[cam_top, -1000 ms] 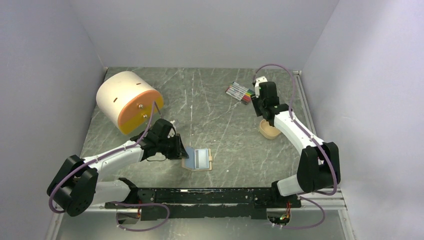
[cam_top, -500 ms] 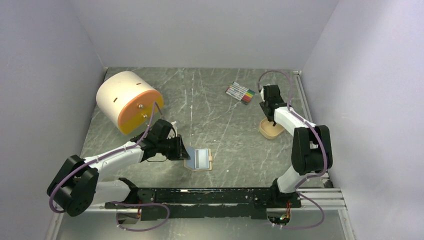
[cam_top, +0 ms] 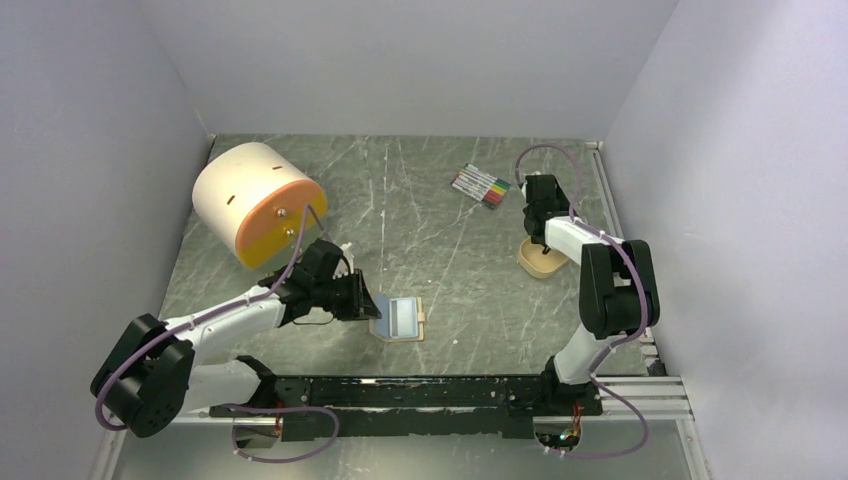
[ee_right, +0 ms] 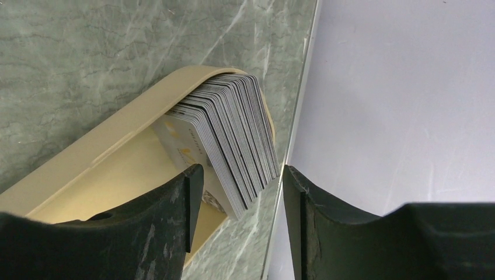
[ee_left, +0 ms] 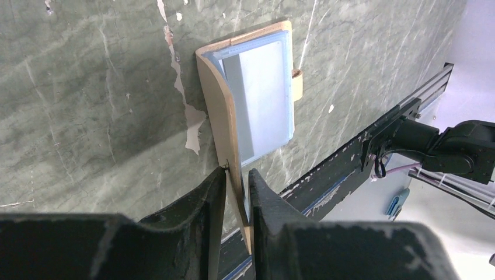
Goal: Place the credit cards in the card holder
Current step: Pick up the credit card from the storage box.
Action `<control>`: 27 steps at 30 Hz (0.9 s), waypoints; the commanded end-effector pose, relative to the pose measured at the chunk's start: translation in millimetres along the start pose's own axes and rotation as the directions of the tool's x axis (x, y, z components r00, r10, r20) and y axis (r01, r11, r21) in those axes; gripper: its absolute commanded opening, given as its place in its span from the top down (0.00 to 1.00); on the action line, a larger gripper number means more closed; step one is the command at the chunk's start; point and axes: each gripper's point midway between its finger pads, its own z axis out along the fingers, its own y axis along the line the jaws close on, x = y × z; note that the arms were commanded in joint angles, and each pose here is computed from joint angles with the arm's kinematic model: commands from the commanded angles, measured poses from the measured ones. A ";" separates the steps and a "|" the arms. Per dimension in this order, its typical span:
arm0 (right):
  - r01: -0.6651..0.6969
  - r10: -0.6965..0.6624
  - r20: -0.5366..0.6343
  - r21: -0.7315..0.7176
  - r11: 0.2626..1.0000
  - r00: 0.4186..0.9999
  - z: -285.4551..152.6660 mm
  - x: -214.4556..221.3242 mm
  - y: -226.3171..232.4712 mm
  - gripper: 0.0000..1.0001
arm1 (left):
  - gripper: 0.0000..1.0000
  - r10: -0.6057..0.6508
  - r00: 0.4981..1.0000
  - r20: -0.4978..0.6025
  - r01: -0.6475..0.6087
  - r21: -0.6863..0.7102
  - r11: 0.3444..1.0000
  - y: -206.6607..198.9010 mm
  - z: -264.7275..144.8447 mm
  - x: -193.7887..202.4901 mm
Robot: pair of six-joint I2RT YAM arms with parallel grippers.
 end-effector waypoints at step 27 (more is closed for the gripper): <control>0.048 -0.045 -0.049 0.050 0.998 0.998 16.2 5.1 -7.0 0.56 | 0.74 -0.002 1.000 0.007 0.002 0.038 0.999 -4.9 -0.7 -0.2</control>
